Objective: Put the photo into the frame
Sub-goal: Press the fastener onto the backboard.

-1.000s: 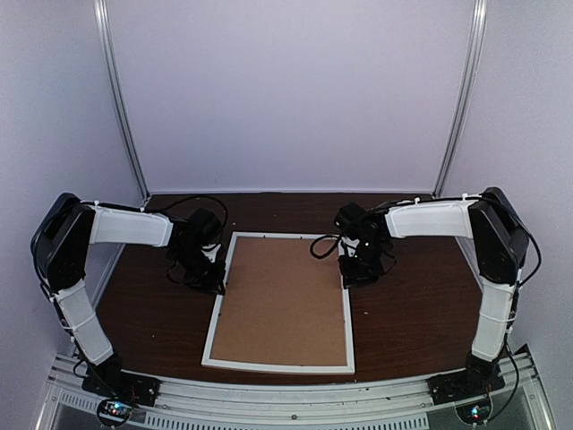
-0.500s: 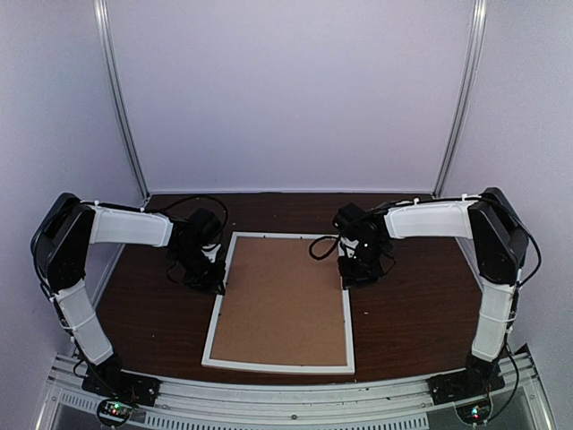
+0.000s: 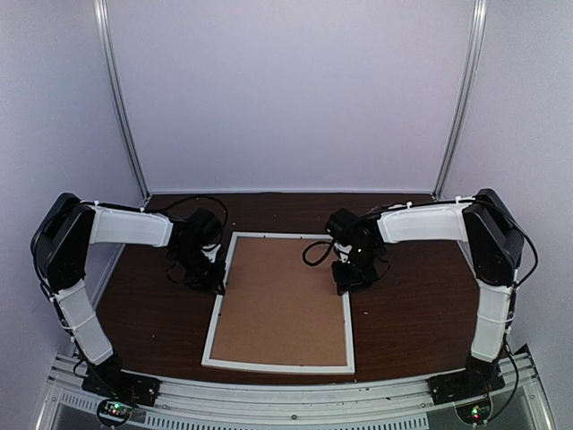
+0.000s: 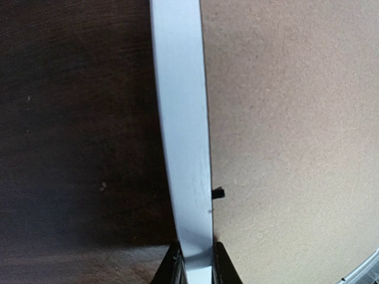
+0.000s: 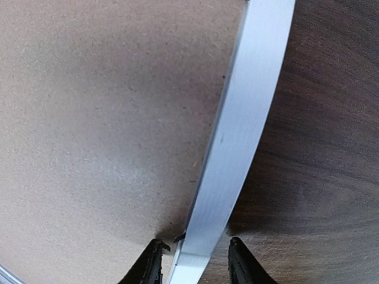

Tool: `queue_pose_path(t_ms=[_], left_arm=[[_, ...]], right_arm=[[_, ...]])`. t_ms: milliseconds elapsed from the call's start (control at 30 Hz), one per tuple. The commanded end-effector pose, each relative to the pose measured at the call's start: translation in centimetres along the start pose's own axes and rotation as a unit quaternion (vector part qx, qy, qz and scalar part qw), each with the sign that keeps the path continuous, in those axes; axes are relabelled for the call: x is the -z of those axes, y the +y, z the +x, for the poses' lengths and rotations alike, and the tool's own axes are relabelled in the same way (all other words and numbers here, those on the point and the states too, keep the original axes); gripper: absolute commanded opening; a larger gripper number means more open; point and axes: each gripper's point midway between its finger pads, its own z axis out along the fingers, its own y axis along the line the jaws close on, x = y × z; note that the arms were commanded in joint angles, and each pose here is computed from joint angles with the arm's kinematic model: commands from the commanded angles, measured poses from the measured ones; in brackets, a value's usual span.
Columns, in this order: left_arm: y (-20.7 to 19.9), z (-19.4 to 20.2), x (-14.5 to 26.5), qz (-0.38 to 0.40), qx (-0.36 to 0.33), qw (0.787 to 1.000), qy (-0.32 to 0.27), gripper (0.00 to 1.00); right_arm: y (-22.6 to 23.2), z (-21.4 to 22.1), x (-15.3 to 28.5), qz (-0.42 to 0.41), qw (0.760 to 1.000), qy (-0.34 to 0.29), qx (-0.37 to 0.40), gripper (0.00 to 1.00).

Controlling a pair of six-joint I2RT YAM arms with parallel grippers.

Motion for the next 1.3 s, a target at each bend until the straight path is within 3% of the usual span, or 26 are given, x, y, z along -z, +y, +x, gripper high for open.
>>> queue_pose_path(t_ms=[0,367,767,1267], left_arm=[[-0.7,2.0,-1.5,0.012,-0.017,0.999,0.037,0.00],[-0.6,2.1,-1.6,0.011,-0.017,0.999,0.037,0.00],[-0.7,2.0,-1.6,0.011,-0.016,0.999,0.038,0.00],[-0.6,2.1,-1.7,0.011,-0.016,0.999,0.039,0.00]], right_arm=[[0.2,-0.1,-1.2,0.007,1.000,0.008,-0.004,0.38],[2.7,-1.5,1.0,-0.059,0.998,-0.019,-0.001,0.40],[1.0,-2.8,3.9,-0.075,0.995,-0.051,-0.031,0.40],[-1.1,-1.2,1.0,-0.035,0.999,-0.012,-0.034,0.39]])
